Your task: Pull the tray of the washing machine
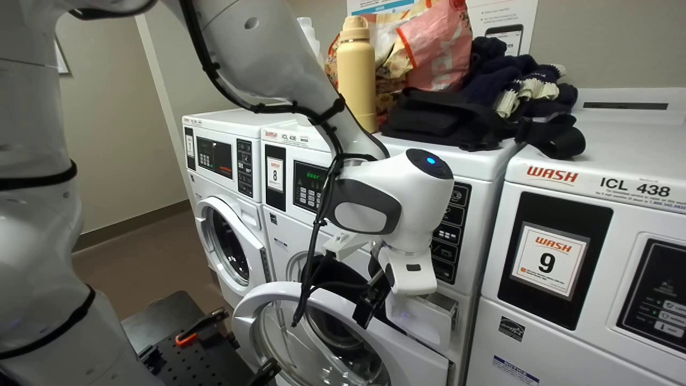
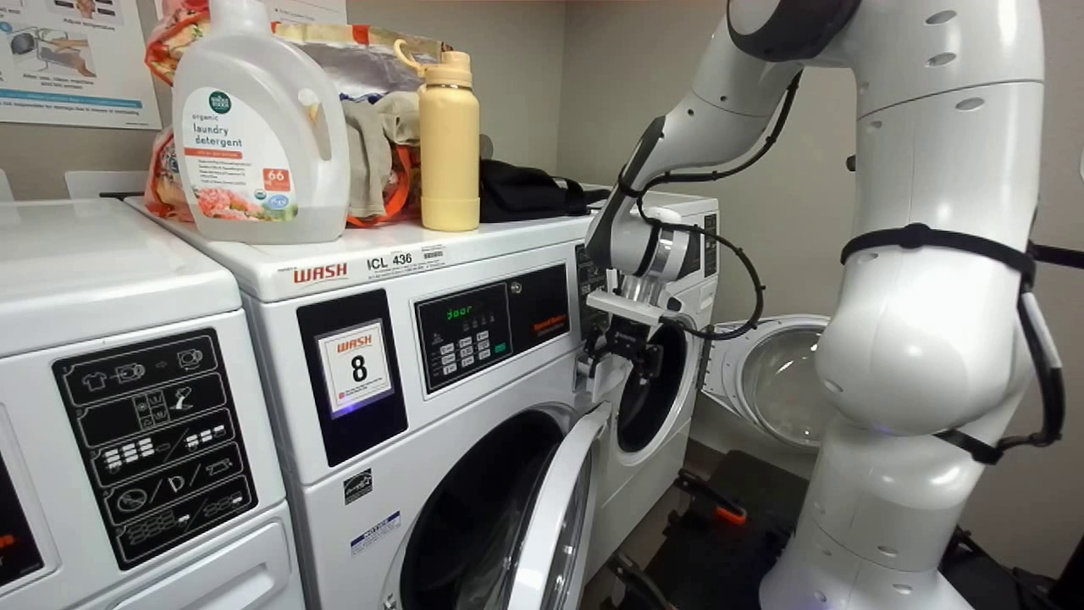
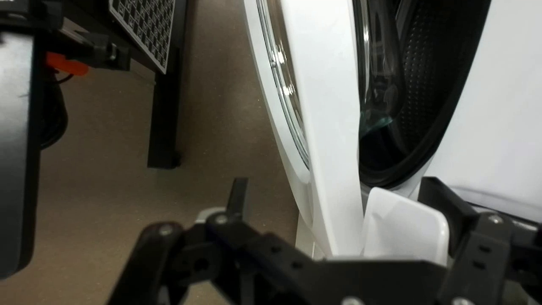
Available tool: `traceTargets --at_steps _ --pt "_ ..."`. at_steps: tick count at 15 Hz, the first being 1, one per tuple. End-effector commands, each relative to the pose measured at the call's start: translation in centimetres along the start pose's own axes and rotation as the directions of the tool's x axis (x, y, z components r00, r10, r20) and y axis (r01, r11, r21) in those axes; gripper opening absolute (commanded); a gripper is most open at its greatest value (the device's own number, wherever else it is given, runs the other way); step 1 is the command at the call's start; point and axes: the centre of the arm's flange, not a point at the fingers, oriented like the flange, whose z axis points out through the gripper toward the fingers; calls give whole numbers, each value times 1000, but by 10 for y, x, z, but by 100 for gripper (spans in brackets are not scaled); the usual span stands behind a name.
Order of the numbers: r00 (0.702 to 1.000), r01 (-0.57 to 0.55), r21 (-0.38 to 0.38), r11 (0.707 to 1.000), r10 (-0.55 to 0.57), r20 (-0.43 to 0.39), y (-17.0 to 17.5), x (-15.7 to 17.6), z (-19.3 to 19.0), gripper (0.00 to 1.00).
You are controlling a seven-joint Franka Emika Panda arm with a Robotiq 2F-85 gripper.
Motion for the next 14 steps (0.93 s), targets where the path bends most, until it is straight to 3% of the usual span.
traceTargets --at_steps 1,7,14 --pt "999 -50 -30 998 50 -3 8 -1 -2 100" --pt "996 -75 -83 994 78 31 22 -6 -3 100" --pt "991 -103 -145 984 114 70 64 -13 7 100"
